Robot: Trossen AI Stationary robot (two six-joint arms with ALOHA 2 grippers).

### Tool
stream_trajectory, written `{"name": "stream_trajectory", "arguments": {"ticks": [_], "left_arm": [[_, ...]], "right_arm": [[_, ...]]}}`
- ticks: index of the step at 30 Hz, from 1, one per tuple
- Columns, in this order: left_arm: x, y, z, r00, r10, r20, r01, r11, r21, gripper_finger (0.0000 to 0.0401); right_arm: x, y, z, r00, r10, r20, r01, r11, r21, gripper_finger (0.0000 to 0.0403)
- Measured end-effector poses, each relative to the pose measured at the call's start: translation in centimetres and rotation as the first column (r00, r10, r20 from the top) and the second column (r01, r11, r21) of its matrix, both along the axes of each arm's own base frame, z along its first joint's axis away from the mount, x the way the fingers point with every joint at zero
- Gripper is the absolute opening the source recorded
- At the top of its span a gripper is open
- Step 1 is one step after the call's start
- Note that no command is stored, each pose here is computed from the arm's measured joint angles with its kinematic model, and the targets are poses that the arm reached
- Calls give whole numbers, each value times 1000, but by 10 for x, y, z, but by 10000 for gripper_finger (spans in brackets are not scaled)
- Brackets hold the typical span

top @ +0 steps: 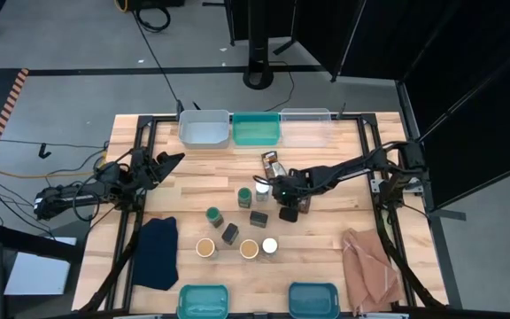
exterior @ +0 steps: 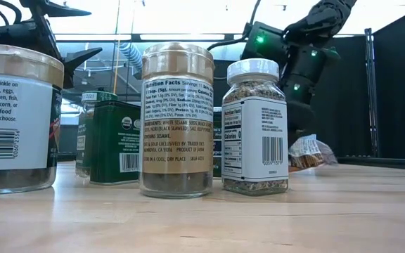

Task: Sort spices by type
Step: Put the bottom orange seasoning pack into the blue bin

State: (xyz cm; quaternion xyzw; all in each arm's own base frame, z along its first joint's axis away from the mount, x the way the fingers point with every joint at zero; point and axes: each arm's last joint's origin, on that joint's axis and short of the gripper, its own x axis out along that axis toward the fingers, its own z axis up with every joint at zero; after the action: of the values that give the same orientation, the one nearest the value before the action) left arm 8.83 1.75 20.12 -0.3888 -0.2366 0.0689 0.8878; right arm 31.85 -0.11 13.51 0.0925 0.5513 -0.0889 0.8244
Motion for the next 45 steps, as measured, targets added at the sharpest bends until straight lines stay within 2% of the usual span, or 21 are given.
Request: {"name": "stream_trajectory", "arguments": {"ticks": [4,11,17,21,25,33,39,45], "left_arm": [[0,0,0,1000,0,0,0,1000,0,329],[0,0,0,1000,0,-1,0,1000,0,329],[0,0,0,1000,-1,-2,1,1000,0,329],[0,0,0,1000,-1,-3,1,1000,0,329],[0,0,0,1000,0,-3,0,1000,0,329],[0,0,0,1000,0,-4,0,1000,0,329],[0,0,0,1000,0,-5,0,1000,-1,329],[0,0,-1,1000,10,-12,-10,1000,8,329]], "right_arm": [[3,7,17,999,12,38,-12,1000,19,69],[-7,32,78,990,16,143,-25,998,60,69],[-35,72,130,949,-4,316,-58,981,187,69],[-51,105,147,927,-39,373,-84,947,309,69],[-56,142,144,919,-84,384,-84,913,399,69],[-44,198,111,909,-189,371,-36,853,521,68],[-49,224,90,930,-233,283,25,810,586,68],[-59,238,83,943,-251,220,63,780,622,68]]}}
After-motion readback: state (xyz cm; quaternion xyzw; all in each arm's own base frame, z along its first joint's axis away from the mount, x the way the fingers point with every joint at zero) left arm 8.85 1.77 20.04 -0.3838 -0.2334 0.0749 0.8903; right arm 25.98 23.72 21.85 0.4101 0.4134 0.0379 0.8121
